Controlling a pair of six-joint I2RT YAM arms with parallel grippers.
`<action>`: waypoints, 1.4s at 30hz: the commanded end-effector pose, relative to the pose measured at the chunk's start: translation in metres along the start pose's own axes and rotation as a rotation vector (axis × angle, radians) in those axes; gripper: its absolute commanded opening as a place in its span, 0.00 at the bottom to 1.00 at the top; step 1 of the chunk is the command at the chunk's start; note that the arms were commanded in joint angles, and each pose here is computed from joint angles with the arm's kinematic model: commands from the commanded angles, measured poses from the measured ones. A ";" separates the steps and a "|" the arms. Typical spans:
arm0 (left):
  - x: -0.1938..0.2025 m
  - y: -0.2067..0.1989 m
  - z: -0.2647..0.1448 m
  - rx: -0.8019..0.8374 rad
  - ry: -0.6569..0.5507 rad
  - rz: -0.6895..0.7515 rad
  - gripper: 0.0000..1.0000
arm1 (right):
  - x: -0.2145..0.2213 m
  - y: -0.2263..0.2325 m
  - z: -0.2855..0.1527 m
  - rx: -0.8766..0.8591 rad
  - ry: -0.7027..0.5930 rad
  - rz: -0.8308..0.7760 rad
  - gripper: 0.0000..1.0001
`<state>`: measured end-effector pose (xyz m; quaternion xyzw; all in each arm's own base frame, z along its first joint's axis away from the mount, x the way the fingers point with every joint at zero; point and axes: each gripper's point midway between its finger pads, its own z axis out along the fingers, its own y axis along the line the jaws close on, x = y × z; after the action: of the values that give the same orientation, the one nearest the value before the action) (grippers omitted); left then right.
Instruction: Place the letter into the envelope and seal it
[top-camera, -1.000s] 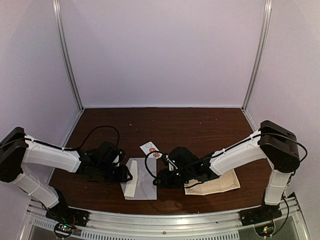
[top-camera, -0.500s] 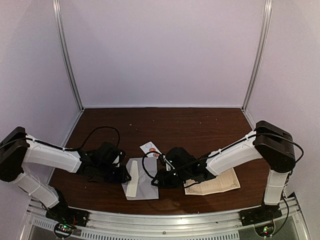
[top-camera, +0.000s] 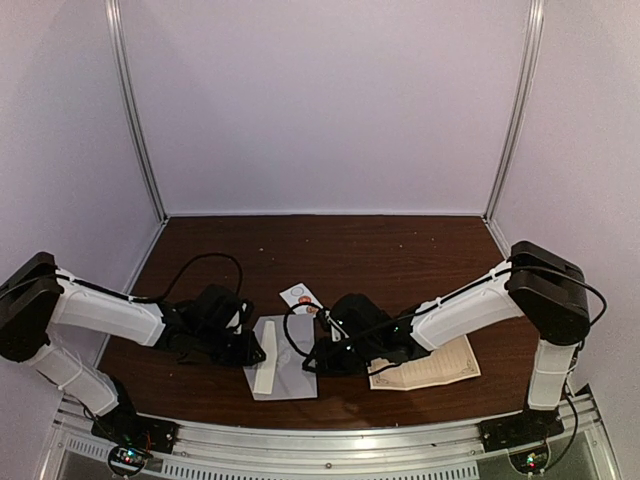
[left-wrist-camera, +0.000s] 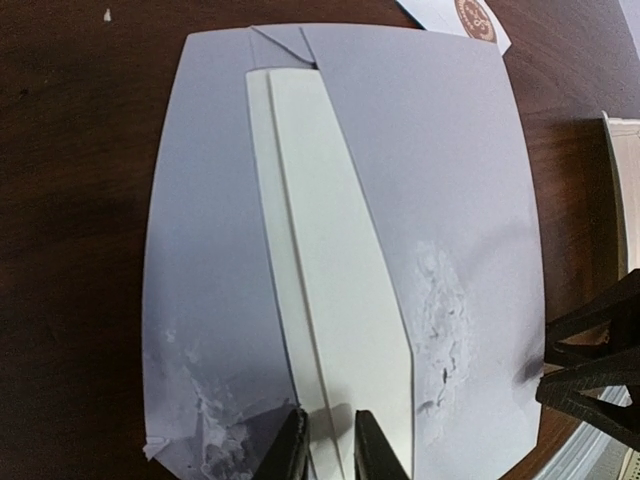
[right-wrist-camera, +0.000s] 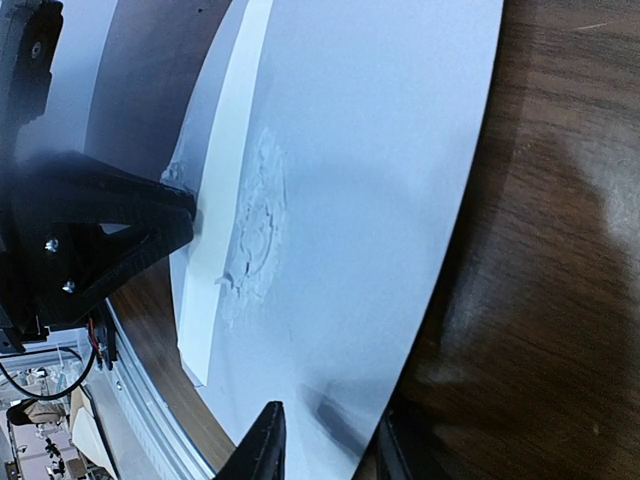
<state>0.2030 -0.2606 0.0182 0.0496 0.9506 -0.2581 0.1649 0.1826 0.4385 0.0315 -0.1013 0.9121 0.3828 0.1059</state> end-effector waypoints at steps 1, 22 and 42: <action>0.019 0.008 0.007 -0.007 0.065 -0.002 0.17 | 0.023 -0.027 0.011 0.085 0.076 0.012 0.31; 0.020 -0.011 0.016 0.049 0.063 0.001 0.17 | 0.026 -0.025 0.013 0.080 0.086 0.006 0.29; -0.002 -0.026 -0.004 0.050 -0.056 0.036 0.23 | 0.012 -0.013 -0.006 0.095 0.023 -0.010 0.37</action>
<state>0.1954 -0.2886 0.0204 0.0645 0.9381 -0.2957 0.1687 0.1800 0.4418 0.0324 -0.1058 0.9114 0.3832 0.1061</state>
